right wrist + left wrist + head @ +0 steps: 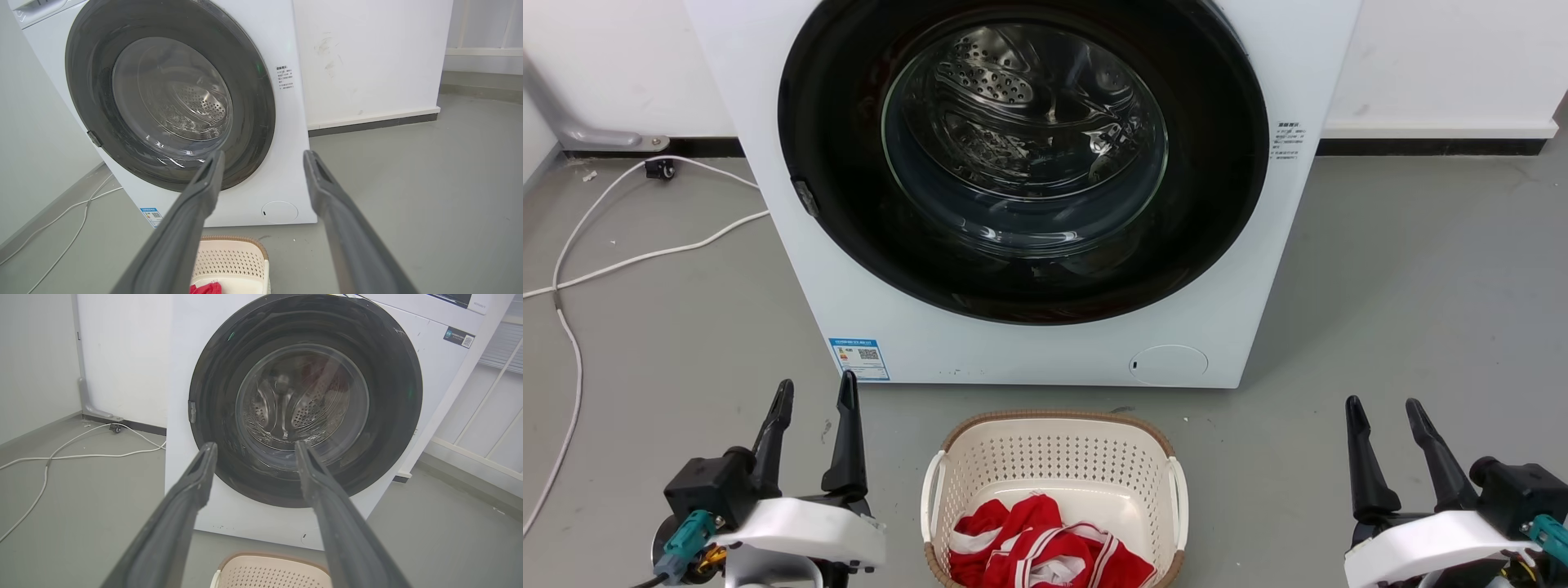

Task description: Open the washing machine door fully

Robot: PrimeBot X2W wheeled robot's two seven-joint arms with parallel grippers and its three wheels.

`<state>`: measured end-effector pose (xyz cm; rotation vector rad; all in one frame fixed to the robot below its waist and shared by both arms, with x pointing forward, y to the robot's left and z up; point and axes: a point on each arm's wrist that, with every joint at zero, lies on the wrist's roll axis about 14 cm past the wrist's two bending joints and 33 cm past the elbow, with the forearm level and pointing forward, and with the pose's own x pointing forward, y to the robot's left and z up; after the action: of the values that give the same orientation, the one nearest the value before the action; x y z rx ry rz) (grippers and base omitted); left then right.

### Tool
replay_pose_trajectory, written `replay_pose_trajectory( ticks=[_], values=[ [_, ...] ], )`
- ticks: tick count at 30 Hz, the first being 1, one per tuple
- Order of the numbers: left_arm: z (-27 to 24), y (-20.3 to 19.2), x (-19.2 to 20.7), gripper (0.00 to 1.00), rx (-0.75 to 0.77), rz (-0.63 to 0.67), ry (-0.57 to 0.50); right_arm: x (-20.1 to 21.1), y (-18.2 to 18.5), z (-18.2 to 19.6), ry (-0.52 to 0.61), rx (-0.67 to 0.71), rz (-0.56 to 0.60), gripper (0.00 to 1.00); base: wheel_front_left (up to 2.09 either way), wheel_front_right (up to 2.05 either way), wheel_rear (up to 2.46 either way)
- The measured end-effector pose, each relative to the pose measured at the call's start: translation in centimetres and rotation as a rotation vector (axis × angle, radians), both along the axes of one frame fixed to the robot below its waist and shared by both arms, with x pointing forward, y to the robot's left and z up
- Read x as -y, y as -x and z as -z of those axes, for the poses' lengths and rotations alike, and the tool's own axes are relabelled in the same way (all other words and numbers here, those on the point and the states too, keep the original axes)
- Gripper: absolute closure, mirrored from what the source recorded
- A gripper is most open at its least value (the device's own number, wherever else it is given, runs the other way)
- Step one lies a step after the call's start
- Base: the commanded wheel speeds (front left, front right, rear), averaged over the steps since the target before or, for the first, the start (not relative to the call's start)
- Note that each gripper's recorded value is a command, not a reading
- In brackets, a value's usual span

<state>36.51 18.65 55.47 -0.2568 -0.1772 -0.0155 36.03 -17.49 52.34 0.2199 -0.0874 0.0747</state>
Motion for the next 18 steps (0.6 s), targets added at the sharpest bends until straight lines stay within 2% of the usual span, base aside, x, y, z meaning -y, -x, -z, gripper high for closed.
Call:
replay_pose_trajectory(
  ticks=[18],
  values=[
    [0.2, 0.2, 1.1, 0.00, 0.021, 0.018, -0.147, 0.0, 0.6, 0.5, 0.148, -0.002, -0.003, 0.00, 0.00, 0.00, 0.00]
  ],
)
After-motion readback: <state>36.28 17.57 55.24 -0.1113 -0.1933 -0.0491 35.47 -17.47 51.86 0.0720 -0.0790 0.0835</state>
